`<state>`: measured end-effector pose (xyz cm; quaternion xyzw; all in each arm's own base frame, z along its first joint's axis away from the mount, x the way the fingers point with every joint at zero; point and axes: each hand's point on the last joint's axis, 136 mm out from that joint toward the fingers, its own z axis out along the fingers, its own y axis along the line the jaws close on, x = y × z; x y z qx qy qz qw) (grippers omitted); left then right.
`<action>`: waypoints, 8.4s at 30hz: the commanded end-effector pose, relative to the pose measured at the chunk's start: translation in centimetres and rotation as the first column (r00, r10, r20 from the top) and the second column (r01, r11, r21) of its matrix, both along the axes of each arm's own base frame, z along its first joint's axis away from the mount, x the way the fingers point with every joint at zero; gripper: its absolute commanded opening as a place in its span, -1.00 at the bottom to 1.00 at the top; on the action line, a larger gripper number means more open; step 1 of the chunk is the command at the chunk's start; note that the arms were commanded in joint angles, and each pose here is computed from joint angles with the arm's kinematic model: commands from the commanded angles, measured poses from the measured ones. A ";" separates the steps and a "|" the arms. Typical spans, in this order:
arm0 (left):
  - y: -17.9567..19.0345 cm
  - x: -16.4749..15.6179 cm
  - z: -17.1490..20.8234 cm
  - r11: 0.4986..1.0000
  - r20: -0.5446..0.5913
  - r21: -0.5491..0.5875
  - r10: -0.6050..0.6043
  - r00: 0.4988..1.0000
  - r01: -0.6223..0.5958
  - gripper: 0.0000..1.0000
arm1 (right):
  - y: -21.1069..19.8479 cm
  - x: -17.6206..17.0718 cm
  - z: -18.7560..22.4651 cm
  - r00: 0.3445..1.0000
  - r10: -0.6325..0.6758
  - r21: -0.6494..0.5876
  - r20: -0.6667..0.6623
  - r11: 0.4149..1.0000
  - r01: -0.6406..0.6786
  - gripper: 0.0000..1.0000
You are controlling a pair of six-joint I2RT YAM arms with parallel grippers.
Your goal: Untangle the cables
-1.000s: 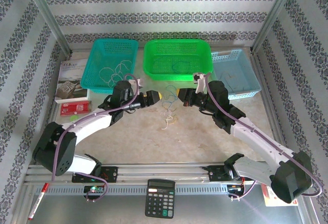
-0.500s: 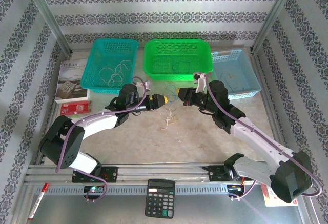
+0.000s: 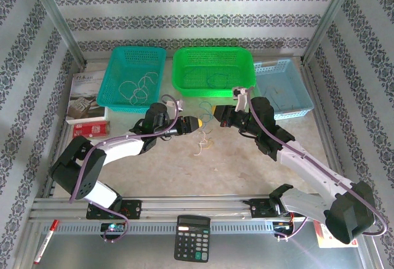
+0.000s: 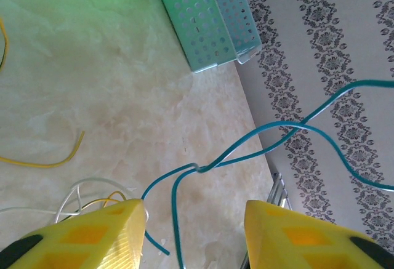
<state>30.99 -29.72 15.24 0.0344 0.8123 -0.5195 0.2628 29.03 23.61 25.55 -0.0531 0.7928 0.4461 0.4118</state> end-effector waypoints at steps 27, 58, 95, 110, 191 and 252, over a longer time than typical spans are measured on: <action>0.2 -1.8 17.7 0.987 0.336 -0.145 -0.009 0.942 0.062 -1.00 | -2.5 2.0 -8.9 0.984 -0.124 -0.059 -0.131 0.991 0.117 -1.00; -0.2 -1.6 24.6 0.982 0.409 -0.167 -0.012 0.913 0.088 -1.00 | -7.6 -0.8 -6.3 0.971 -0.239 -0.162 -0.018 0.959 0.233 0.51; -1.3 -0.7 22.2 0.987 0.368 -0.116 -0.062 0.928 0.112 -1.00 | 1.0 1.1 7.7 0.940 0.035 -0.161 0.338 0.987 0.021 0.48; -0.4 -1.2 28.7 0.964 0.435 -0.248 0.025 0.900 0.093 -1.00 | 0.2 6.5 -2.6 0.979 -0.087 -0.185 0.184 0.975 0.121 -0.64; 6.5 12.2 17.0 0.967 0.350 0.079 0.201 0.915 -0.243 1.00 | -4.7 4.8 -8.8 0.955 -0.235 -0.364 -0.180 0.918 0.158 0.31; 14.3 2.6 11.7 0.873 0.275 0.080 0.445 0.852 -0.482 1.00 | 4.0 14.0 -19.0 0.949 -0.299 -0.702 -0.099 0.697 0.146 -1.00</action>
